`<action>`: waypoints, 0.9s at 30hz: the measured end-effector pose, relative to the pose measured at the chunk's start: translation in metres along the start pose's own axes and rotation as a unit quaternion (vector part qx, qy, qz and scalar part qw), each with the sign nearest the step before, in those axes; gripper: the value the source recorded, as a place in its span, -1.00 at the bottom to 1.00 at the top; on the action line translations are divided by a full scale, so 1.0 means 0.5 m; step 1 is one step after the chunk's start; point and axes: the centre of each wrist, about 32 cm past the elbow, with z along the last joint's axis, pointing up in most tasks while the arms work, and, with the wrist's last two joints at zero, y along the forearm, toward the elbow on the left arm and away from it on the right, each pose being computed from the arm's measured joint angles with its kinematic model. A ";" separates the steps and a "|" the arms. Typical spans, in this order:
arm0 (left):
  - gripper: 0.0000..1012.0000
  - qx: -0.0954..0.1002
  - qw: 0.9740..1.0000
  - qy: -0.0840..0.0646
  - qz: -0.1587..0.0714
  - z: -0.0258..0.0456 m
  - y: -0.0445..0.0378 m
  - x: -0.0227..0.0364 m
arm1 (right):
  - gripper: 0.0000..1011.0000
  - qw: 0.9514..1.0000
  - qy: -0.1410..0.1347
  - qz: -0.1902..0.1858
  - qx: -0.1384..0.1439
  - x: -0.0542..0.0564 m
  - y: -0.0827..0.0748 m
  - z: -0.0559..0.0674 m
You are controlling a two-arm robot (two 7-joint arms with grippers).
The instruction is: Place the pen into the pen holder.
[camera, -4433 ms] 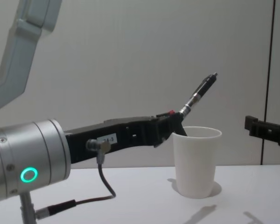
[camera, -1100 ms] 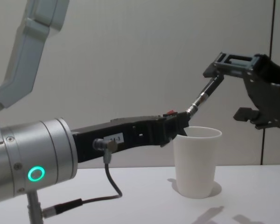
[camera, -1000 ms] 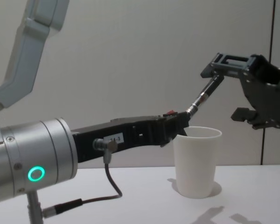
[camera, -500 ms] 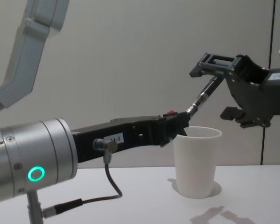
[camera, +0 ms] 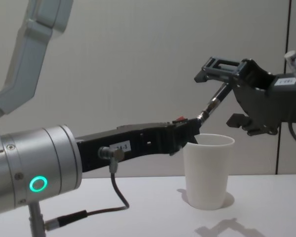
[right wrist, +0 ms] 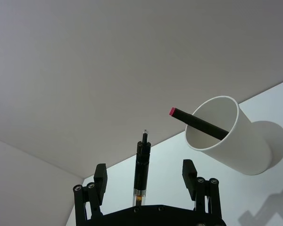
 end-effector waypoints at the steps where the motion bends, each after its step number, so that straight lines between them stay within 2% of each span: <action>1: -0.77 0.000 1.000 0.000 0.000 0.000 0.000 0.000 | 0.98 1.000 0.000 0.000 0.000 0.000 0.000 0.000; 27: -0.77 0.000 1.000 0.000 0.000 0.000 0.000 0.000 | 0.98 1.000 0.001 -0.004 0.002 -0.002 0.003 -0.001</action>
